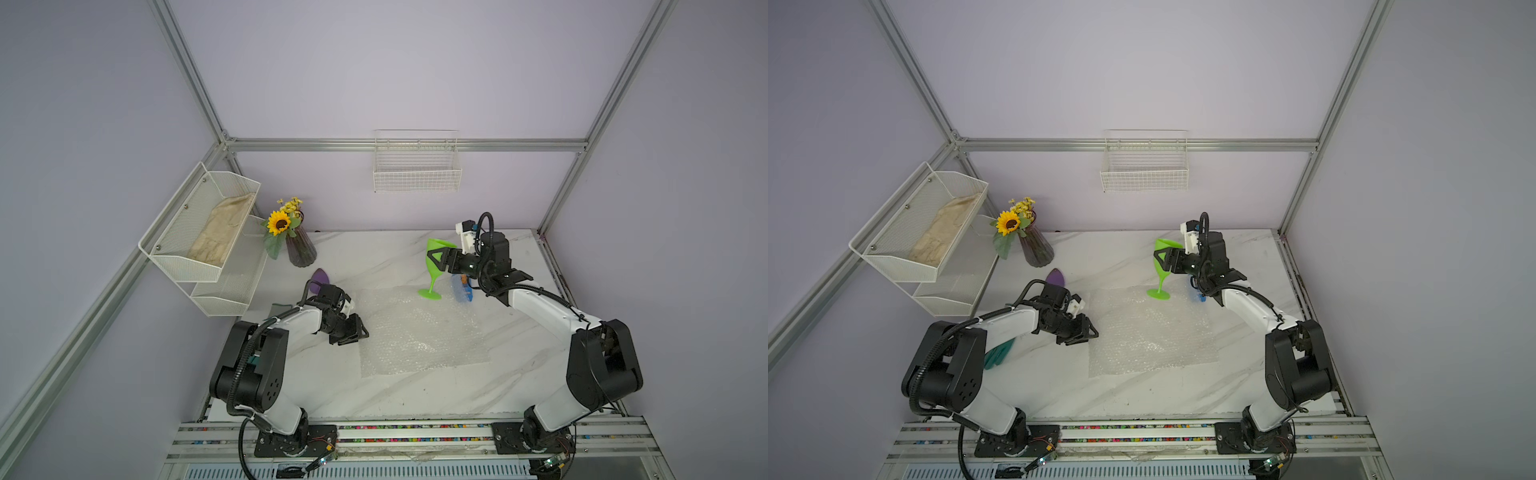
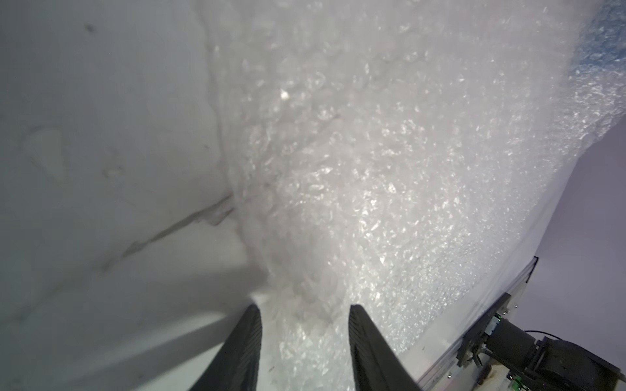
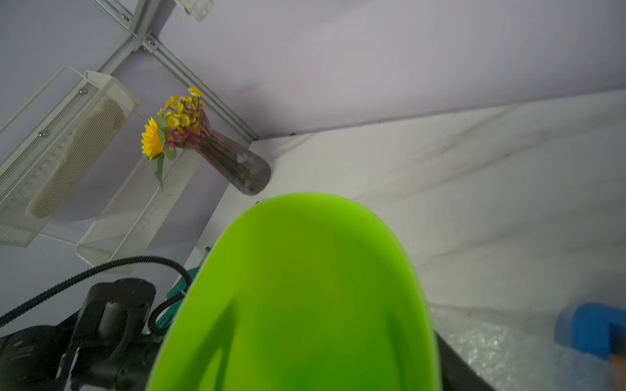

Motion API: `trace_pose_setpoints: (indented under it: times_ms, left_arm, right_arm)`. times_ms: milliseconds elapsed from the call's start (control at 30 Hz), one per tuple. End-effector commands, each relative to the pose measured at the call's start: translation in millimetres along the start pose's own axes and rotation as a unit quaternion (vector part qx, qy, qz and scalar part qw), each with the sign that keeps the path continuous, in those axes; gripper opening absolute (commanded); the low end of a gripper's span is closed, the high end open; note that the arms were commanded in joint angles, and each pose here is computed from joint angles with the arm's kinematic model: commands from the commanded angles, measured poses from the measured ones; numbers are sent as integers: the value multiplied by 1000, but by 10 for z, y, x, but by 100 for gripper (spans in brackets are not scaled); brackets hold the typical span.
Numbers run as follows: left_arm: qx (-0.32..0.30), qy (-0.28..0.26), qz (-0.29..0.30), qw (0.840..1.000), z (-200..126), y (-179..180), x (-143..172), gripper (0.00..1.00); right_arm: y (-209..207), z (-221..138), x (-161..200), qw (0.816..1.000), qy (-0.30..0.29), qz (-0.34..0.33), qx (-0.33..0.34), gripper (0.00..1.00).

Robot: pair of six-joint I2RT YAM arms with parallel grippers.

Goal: Wrap wine glasses in bubble wrap
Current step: Pick up the bubble wrap from the center of the board.

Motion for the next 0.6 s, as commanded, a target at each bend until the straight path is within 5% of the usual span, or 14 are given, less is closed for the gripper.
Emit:
trace_pose_setpoints:
  times_ms: [0,133,333,567]
  left_arm:
    - [-3,5,2,1000,20,66,-51,24]
    - [-39,-3,-5,999,-202,123,-38,1]
    - [-67,8,2,998,-563,91,0,0]
    - [-64,13,36,997,-839,-74,-56,0]
  right_arm:
    - [104,-27,390,991,87,97,11,66]
    - [224,95,735,979,163,125,4,63]
    - [433,482,1344,949,271,161,-22,58]
    - [527,987,1736,934,321,159,-15,58]
Point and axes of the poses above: each gripper's point midway between its finger pads, its own z axis out along the fingers, its own y axis along the line the jaws close on, x = y × z, the point moved 4 cm from there along -z, back along the fingers, and after that the axes turned 1 degree about z, right-handed, at the moved point
